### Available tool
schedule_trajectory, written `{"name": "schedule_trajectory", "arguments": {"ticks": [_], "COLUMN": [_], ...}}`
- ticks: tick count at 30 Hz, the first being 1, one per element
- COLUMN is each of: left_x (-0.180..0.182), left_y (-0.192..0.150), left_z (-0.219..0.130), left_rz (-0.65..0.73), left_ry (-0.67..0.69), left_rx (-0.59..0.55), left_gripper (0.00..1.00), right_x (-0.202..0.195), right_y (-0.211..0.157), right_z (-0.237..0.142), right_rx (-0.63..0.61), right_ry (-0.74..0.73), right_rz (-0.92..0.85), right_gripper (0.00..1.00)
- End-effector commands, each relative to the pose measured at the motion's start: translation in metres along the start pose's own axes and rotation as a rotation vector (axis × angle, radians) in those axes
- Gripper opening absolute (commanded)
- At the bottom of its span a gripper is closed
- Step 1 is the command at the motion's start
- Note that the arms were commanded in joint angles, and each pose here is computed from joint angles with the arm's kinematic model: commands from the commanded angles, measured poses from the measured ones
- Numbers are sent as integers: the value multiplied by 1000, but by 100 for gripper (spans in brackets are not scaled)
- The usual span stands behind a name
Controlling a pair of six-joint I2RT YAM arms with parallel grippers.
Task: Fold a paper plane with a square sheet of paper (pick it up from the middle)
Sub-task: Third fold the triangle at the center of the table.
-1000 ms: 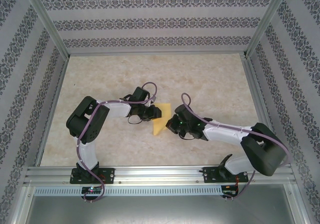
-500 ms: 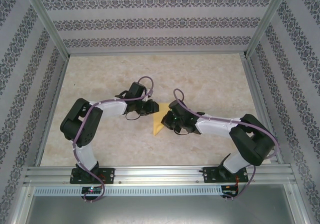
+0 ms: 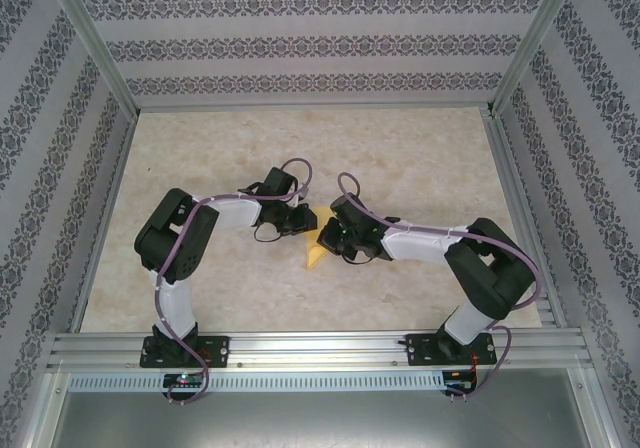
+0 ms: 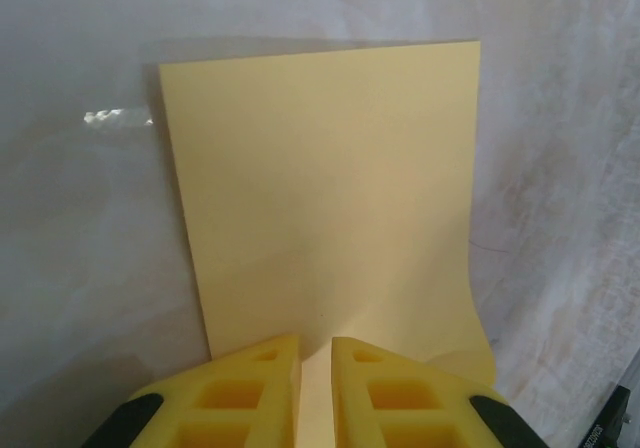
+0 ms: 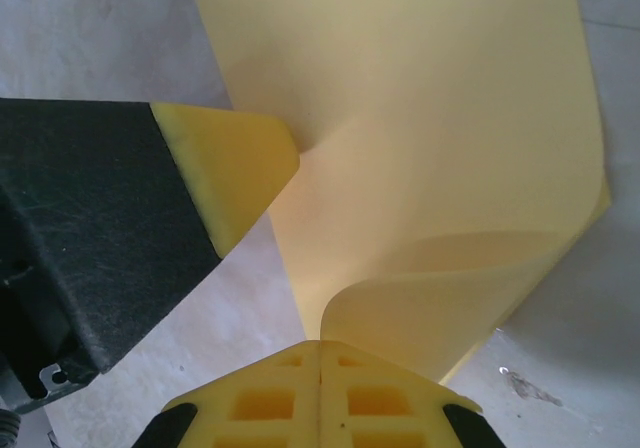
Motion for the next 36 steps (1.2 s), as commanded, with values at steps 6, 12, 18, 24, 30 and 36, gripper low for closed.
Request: {"name": "schedule_trajectory", "arguments": {"ticks": [6,12,18,24,30,36], "left_x": [4,2,1,0,1,1], "left_y": [0,0,1,1,0,0], "left_z": [-1,-1,-3,-3,-3,-3], "left_rz": [10,14,14,15,14,15], "left_ry": [13,5,3,3,4,3], "left_rx": [14,15,12,11,13,12], "left_gripper": [16,16,15,15,14,14], "right_x": [5,5,5,4,5,3], "right_y": [3,2,2,3,4,5], "right_z": [6,10,13,16,18,22], "right_rx": [17,29,30,31,26,25], "right_ry": [-9,-28,-34,-40,-38,-48], "right_rz": [-28,-41,-44,-45,-42,-43], "right_gripper": [1,2,2,2,2,2]}}
Point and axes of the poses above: each hand's point on the last joint's axis, 136 mm out from that joint toward the fingers, its own z axis out along the fingers, its own x axis along the line the jaws close on, y = z × x, the point moved 3 cm from there along -z, back along the fingers, and after that the axes turned 13 degrees about z, right-handed, at the moved point
